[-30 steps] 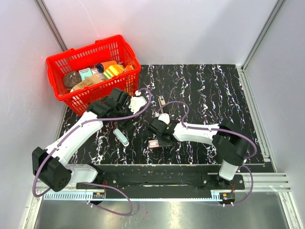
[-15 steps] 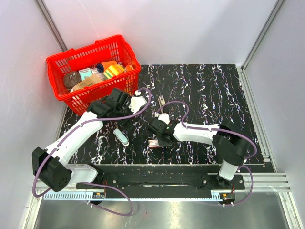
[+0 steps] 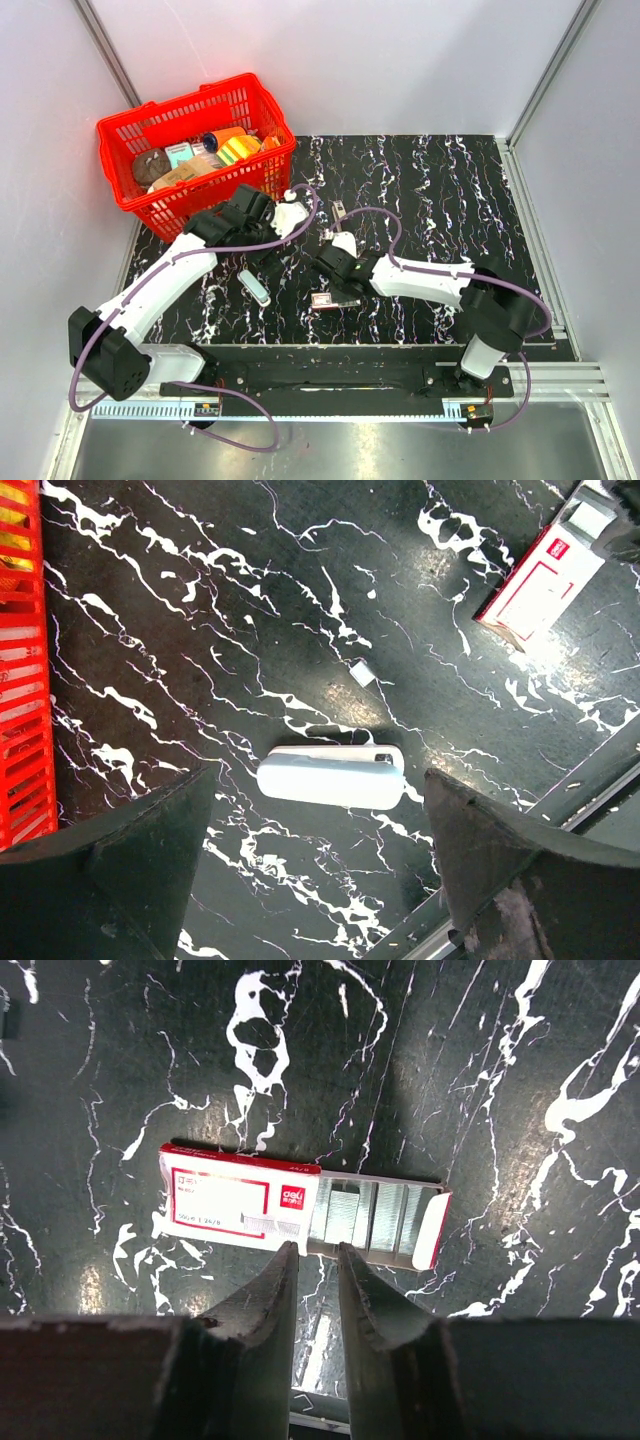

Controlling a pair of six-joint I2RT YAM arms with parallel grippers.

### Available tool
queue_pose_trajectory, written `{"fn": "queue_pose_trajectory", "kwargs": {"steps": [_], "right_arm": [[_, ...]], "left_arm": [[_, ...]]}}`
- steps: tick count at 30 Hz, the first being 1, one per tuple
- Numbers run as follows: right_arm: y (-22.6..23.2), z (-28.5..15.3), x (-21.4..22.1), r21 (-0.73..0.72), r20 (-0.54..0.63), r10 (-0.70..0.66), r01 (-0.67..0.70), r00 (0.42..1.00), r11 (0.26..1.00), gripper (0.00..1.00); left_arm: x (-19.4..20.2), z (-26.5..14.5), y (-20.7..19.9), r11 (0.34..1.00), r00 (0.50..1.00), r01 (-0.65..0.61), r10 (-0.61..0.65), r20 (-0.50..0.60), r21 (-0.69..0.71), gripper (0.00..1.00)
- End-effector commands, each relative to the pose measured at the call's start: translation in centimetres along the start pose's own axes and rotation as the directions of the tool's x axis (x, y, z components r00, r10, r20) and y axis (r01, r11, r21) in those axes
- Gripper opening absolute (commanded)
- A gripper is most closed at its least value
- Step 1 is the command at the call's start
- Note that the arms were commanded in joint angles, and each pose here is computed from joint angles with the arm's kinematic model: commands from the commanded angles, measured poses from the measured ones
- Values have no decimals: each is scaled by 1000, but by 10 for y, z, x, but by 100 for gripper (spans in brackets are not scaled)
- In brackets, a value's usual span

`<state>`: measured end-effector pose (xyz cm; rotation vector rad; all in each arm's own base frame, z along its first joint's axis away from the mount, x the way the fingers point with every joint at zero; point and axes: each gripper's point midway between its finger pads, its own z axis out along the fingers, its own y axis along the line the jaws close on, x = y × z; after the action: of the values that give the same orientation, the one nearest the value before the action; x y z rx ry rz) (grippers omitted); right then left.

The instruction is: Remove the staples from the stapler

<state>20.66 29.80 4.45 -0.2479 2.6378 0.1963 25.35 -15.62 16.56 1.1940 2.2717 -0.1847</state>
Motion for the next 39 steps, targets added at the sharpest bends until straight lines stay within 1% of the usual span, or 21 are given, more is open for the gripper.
{"fn": "queue_pose_trajectory", "kwargs": {"steps": [1,4,5,7,9,12,16,17,19,21,22,23,26,31,35,39], "right_arm": [[8,-34,-37,-55,135,15,-8,991,998,27],[5,-50,-56,-88,236,34,-14,971,996,26],[5,-52,-58,-111,261,44,-16,964,994,26],[6,-58,-62,-172,301,63,-11,952,985,26],[7,-61,-60,-216,337,73,2,939,976,26],[-4,-57,-53,-227,366,102,-18,925,974,27],[-17,-56,-41,-277,399,180,-69,899,958,30],[-20,-57,-41,-291,409,205,-86,889,953,31],[-28,-57,-36,-295,415,236,-116,879,949,32],[-34,-56,-34,-289,421,257,-140,870,947,33],[-31,-59,-40,-310,438,277,-146,855,940,33],[-31,-60,-40,-312,440,278,-145,854,939,33],[-31,-58,-40,-301,437,276,-150,856,942,33],[-33,-57,-40,-300,438,285,-160,853,940,33],[-33,-59,-41,-305,440,291,-164,849,938,33],[-34,-59,-40,-304,441,292,-164,849,938,33]], "left_arm": [[1,15,6,1000,1000,-10,10,-3,-29,91],[11,31,20,993,995,-88,85,-47,-79,93],[16,37,26,987,991,-122,114,-74,-106,93],[24,48,33,976,978,-187,174,-116,-111,94],[29,59,33,965,962,-248,234,-142,-87,94],[33,73,34,950,941,-308,296,-164,-52,94],[31,88,29,935,923,-353,350,-158,11,95],[30,92,24,934,923,-356,358,-141,41,95],[30,98,20,927,918,-369,375,-132,64,95],[34,105,24,921,910,-386,389,-145,51,95],[37,110,25,913,899,-406,408,-158,41,95],[41,114,29,900,883,-435,433,-180,27,95],[51,123,35,877,858,-480,470,-209,3,95],[52,130,30,849,833,-528,515,-200,-12,95],[49,136,31,852,837,-523,509,-202,-22,95],[45,142,26,836,821,-548,533,-203,-22,95]]}}
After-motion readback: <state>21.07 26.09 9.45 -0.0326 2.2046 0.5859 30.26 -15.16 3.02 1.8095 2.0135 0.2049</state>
